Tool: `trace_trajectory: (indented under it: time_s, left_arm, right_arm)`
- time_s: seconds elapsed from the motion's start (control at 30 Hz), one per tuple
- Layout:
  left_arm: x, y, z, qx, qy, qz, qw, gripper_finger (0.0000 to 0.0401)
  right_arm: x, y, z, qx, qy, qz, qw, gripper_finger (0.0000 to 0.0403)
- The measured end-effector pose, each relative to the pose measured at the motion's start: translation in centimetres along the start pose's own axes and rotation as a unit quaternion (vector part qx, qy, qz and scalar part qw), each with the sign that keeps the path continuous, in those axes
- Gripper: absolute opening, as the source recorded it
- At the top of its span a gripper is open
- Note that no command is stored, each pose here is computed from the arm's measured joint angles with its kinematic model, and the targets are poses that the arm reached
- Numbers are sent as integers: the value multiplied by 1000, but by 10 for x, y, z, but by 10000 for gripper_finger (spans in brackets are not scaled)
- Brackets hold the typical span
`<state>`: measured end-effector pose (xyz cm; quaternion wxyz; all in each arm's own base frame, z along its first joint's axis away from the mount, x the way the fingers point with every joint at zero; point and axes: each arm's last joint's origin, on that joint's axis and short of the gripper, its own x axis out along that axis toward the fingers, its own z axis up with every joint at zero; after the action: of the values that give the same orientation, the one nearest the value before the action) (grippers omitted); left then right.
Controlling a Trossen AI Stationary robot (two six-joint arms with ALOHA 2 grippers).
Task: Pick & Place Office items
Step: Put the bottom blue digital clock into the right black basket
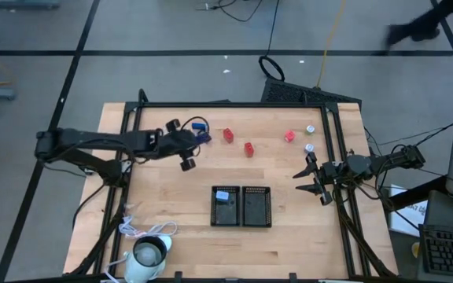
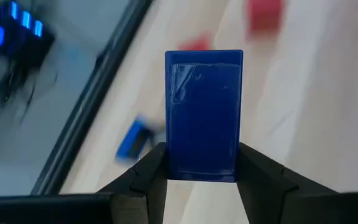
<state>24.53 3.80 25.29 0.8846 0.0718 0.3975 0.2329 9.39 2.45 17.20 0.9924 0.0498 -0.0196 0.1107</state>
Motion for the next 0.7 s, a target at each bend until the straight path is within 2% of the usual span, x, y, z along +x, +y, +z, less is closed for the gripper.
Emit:
trace_trajectory:
  time_s: [0.13,0.27,0.33,0.5,0.6,0.7]
  left_arm:
    - [-5,-10,14,10,-72,-35,997,154]
    - [1,-20,22,-19,-158,-89,983,154]
    - [6,-27,18,-23,-203,-125,971,154]
    - [9,-37,10,-54,-309,-203,928,154]
    - [5,-42,7,-50,-343,-247,905,154]
    - [2,-47,6,-42,-351,-259,899,155]
  right_arm:
    - [0,0,0,0,0,0,1000,169]
    - [0,0,0,0,0,0,1000,169]
    - [0,0,0,0,-2,-2,1000,169]
    - [0,-1,11,2,-60,-22,998,169]
    - [-1,0,18,44,-98,-13,994,169]
    - [-3,-1,27,68,-147,-37,986,169]
